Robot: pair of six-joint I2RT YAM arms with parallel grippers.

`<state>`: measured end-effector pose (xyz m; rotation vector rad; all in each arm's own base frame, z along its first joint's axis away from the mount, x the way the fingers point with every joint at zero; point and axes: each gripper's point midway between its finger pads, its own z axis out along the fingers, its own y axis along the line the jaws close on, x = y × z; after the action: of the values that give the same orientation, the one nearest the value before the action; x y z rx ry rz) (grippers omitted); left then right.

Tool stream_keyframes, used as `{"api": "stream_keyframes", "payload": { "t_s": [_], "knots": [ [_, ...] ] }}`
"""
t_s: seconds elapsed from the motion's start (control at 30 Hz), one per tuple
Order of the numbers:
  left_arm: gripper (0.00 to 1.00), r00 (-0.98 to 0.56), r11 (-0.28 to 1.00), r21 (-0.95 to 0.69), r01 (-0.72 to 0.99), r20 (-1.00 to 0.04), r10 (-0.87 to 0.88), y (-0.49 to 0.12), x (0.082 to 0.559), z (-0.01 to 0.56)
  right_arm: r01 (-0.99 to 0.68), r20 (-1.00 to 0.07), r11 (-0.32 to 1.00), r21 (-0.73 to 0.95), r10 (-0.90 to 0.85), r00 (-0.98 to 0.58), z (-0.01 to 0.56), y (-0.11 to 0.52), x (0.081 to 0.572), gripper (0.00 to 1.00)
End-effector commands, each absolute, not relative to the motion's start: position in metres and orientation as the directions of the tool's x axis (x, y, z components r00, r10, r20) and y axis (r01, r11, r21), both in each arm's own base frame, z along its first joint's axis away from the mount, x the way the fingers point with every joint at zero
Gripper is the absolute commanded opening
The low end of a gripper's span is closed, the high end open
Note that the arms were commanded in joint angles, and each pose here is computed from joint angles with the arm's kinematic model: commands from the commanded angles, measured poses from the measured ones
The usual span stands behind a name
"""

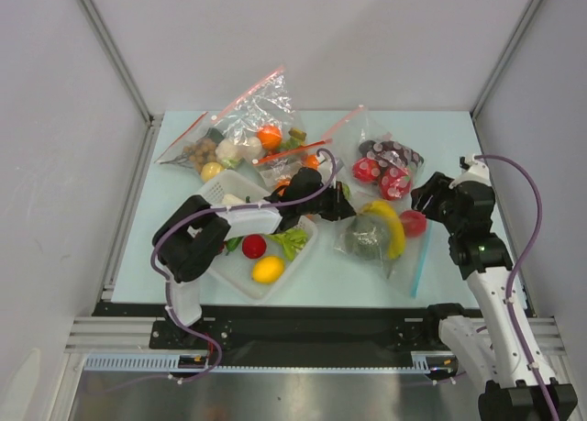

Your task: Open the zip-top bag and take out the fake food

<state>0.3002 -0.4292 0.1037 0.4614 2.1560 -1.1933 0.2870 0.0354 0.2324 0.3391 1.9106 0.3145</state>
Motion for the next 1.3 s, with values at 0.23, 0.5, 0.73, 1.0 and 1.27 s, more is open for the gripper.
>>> {"api": "stream_keyframes", "payload": {
  "t_s": [0.23, 0.5, 0.73, 1.0, 1.27],
  "knots": [
    [0.04, -0.639, 0.620, -0.492, 0.611, -0.769, 0.018, -0.408, 0.319, 0.119, 0.214, -0.834, 0.926, 0.312, 0.375, -0.405, 0.210, 0.009, 0.282, 0.69],
    [0.70, -0.314, 0.599, -0.220, 0.770, -0.948, 0.054, -0.436, 0.316, 0.218, 0.210, -0.815, 0.902, 0.378, 0.431, -0.387, 0.208, 0.003, 0.282, 0.73],
    [0.79, -0.054, 0.377, 0.035, 0.926, -0.973, 0.223, -0.518, 0.264, 0.238, 0.229, -0.824, 0.891, 0.391, 0.450, -0.345, 0.215, -0.004, 0.282, 0.77],
    [0.87, -0.002, 0.172, 0.089, 0.981, -0.883, 0.469, -0.558, 0.210, 0.149, 0.235, -0.840, 0.880, 0.413, 0.468, -0.273, 0.236, -0.015, 0.276, 0.84],
    [0.88, -0.022, 0.231, 0.130, 0.964, -0.828, 0.561, -0.551, 0.218, 0.097, 0.224, -0.842, 0.870, 0.439, 0.485, -0.234, 0.248, -0.017, 0.277, 0.87]
  ]
}}
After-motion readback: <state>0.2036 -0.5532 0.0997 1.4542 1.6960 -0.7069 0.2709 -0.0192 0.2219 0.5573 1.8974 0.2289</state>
